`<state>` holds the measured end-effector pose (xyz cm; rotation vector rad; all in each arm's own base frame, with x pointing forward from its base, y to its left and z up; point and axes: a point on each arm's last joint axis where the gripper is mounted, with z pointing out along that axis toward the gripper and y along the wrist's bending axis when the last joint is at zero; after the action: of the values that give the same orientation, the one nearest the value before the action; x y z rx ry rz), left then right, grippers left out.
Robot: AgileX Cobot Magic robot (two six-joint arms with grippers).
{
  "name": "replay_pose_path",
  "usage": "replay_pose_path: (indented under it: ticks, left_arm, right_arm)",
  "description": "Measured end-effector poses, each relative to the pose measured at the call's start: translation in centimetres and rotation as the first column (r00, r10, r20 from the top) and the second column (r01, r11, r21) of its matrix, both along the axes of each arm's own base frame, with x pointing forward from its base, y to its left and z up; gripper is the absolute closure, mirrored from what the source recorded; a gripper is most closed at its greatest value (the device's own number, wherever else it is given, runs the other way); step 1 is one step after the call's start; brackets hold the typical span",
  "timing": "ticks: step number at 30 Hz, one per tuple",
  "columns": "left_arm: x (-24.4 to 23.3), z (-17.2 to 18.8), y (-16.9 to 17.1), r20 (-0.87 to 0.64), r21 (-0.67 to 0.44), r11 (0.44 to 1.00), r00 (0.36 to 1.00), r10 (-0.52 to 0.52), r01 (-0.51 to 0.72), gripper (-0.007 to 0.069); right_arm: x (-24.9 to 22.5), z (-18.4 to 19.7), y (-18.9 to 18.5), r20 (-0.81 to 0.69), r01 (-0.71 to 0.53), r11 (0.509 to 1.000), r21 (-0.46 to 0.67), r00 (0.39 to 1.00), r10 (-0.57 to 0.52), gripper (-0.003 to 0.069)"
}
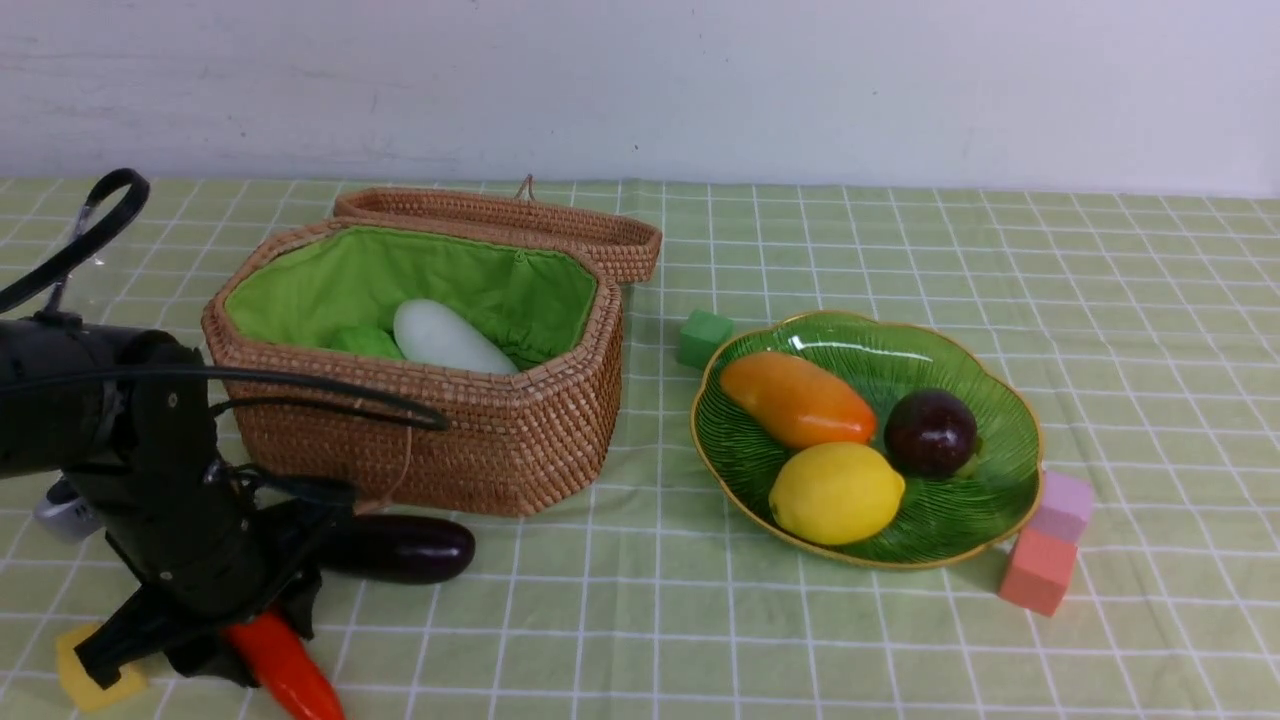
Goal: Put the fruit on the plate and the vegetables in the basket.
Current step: Use the left arm to grab a carrot and put it into the left basket
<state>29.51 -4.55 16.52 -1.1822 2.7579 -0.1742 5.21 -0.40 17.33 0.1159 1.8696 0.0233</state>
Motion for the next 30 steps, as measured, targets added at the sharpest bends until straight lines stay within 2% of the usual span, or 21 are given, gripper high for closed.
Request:
replay_pose_path:
  ticks: [5, 13, 16, 17, 18, 21, 23, 27, 30]
  left_arm:
    - [-1.2, 2.3, 0.1, -0.001, -0.001, 1.000, 1.000, -0.011, 0.011, 0.0300]
    - [-3.8, 9.3, 0.6, 0.252, -0.025, 0.999, 0.968, -0.023, 0.030, 0.0300]
    - [-5.0, 13.7, 0.8, 0.504, 0.014, 0.994, 0.858, -0.101, 0.108, 0.0300]
    - [-4.9, 13.8, 0.8, 0.512, 0.021, 0.993, 0.852, -0.109, 0.115, 0.0300]
    - [-5.0, 15.8, 0.8, 0.600, 0.085, 0.981, 0.777, -0.189, 0.173, 0.0300]
    - [-4.2, 18.1, 0.7, 0.658, 0.176, 0.955, 0.693, -0.296, 0.240, 0.0300]
    - [-3.2, 19.8, 0.3, 0.681, 0.199, 0.942, 0.653, -0.330, 0.268, 0.0300]
    - [0.1, 21.3, -0.7, 0.710, 0.128, 0.948, 0.640, -0.292, 0.291, 0.0300]
    - [4.5, 20.5, -1.9, 0.703, -0.008, 0.963, 0.686, -0.187, 0.270, 0.0300]
  right_arm:
    - [0.0, 0.0, 0.0, 0.000, 0.000, 1.000, 0.000, 1.000, 0.000, 0.0419]
    - [0.0, 0.0, 0.0, 0.000, 0.000, 1.000, 0.000, 1.000, 0.000, 0.0419]
    - [0.0, 0.0, 0.0, 0.000, 0.000, 1.000, 0.000, 1.000, 0.000, 0.0418]
    - [0.0, 0.0, 0.0, 0.000, 0.000, 1.000, 0.000, 1.000, 0.000, 0.0418]
    - [0.0, 0.0, 0.0, 0.000, 0.000, 1.000, 0.000, 1.000, 0.000, 0.0418]
    - [0.0, 0.0, 0.0, 0.000, 0.000, 1.000, 0.000, 1.000, 0.000, 0.0418]
    - [0.0, 0.0, 0.0, 0.000, 0.000, 1.000, 0.000, 1.000, 0.000, 0.0418]
    - [0.0, 0.0, 0.0, 0.000, 0.000, 1.000, 0.000, 1.000, 0.000, 0.0418]
    - [0.0, 0.0, 0.0, 0.000, 0.000, 1.000, 0.000, 1.000, 0.000, 0.0418]
